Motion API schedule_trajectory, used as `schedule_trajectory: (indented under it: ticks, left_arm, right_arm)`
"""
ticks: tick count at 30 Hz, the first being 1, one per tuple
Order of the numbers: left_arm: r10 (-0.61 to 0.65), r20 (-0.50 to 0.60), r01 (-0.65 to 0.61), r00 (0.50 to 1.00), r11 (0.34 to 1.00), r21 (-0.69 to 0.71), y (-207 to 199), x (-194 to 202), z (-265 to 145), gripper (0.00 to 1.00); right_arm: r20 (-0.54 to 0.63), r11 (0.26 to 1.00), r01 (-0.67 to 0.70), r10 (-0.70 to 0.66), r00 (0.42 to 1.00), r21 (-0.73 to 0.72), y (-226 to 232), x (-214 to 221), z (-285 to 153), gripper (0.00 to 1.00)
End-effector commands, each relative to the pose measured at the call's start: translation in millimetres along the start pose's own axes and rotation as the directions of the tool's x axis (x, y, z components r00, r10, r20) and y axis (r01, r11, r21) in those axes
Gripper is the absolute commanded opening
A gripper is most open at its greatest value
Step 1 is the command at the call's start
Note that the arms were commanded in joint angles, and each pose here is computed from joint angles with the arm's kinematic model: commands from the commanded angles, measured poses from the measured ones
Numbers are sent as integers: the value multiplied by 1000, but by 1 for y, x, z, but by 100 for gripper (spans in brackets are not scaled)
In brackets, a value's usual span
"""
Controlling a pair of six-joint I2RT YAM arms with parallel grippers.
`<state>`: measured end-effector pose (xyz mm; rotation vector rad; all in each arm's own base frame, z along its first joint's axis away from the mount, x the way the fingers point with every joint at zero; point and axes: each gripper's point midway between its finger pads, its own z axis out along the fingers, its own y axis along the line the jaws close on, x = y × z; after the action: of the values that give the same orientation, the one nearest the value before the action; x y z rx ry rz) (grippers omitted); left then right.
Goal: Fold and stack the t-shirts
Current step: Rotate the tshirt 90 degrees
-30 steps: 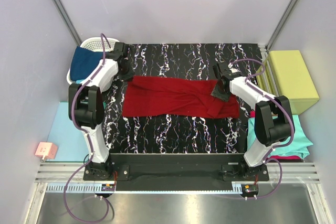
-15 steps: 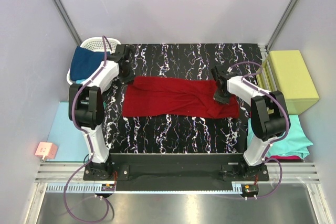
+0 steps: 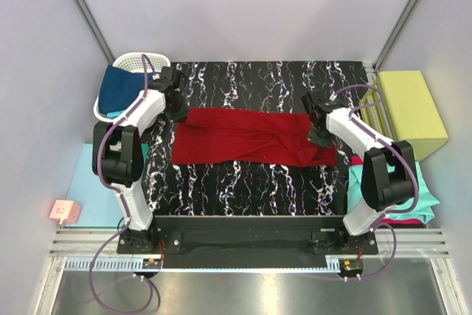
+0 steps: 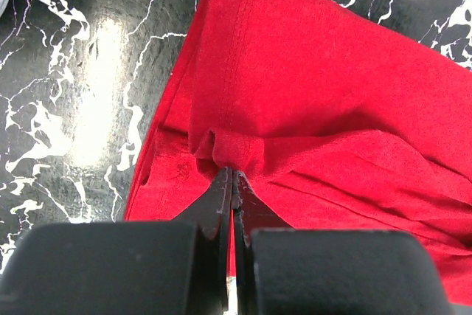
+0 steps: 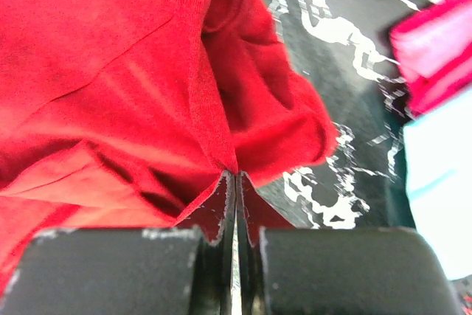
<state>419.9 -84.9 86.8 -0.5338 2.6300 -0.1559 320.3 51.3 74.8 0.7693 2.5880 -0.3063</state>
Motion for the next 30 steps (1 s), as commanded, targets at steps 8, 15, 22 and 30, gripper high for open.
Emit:
schedule_trajectory:
  ticks: [8,15,22,30]
  left_arm:
    - [-2,85,-3,996,998,59,-14,-13,-28,0]
    - [10,79,-15,997,998,58,-15,-5,-28,0]
    - [13,102,-20,995,997,70,-18,-10,-37,0]
    - [8,100,-15,995,997,71,-17,-7,-37,0]
  right_arm:
    - [-65,991,-62,70,995,119,-49,29,-24,0]
    - [-110,991,-62,75,991,115,-61,50,-26,0]
    - [23,988,-96,100,995,-123,-20,2,-54,39]
    - [-8,963,-40,39,999,-268,28,-15,-59,51]
